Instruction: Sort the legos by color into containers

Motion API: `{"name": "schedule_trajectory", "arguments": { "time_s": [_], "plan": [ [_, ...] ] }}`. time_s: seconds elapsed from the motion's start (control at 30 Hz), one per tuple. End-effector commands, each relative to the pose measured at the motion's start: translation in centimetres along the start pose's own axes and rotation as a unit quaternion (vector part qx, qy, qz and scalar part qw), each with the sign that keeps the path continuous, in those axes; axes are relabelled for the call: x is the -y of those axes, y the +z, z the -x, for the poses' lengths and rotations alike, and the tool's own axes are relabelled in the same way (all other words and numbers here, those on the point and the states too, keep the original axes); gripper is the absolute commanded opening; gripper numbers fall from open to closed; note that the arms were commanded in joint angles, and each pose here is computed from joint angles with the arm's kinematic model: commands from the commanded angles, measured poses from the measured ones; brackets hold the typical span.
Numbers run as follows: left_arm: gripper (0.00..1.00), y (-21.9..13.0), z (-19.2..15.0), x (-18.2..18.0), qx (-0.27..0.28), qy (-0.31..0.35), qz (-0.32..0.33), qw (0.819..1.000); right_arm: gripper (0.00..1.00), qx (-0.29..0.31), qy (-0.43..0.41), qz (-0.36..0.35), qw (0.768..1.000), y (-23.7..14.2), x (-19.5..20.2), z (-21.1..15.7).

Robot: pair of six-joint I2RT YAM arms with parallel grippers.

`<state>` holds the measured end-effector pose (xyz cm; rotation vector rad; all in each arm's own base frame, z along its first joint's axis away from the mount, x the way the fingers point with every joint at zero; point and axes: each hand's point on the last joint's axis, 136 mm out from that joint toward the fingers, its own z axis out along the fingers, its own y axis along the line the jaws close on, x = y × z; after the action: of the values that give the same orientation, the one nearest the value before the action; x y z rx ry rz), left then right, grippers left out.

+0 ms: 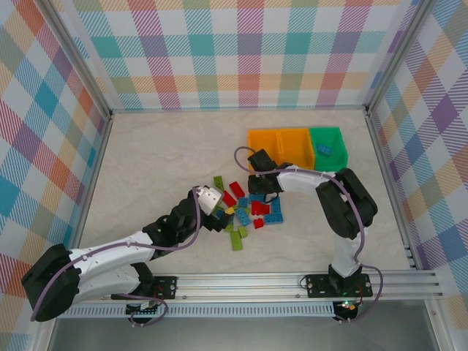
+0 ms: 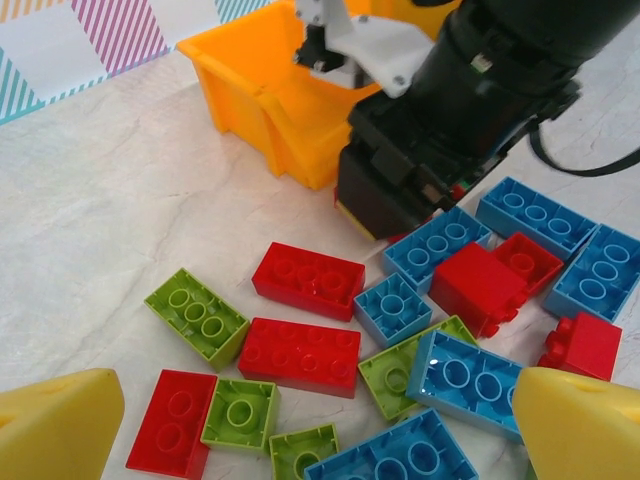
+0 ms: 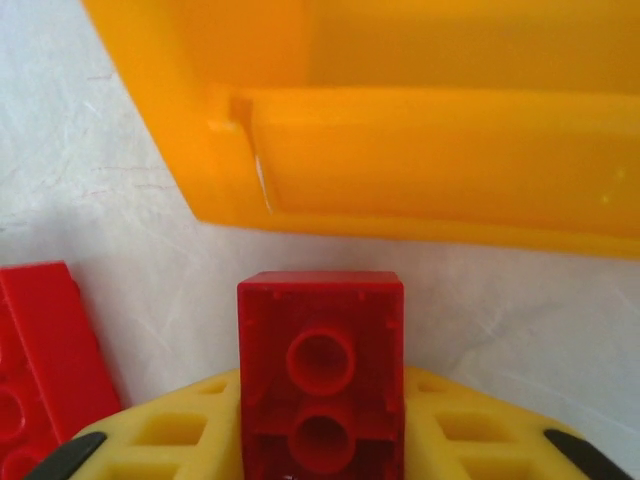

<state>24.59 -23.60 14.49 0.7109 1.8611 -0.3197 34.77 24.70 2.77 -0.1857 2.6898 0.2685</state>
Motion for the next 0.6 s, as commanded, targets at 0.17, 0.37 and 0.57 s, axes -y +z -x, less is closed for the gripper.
{"name": "schedule_trajectory", "arguments": {
  "time_s": [0.17, 0.37, 0.57],
  "plan": [
    [1.0, -0.3, 1.8, 0.0, 0.024, -0.007, -0.001, 1.0, 0.27, 0.088, -0.006, 0.024, 0.996, -7.3, 0.5, 1.2],
    [1.0, -0.5, 2.0, -0.4, 0.03, -0.01, 0.008, 0.999, 0.23, 0.225, 0.008, -0.028, 0.974, -14.6, 5.3, 6.6],
    [1.0, -0.2, 1.5, -1.9, 0.012, -0.019, 0.054, 0.998, 0.22, 0.233, 0.07, -0.049, 0.969, -13.5, 12.1, 12.1]
  ]
}}
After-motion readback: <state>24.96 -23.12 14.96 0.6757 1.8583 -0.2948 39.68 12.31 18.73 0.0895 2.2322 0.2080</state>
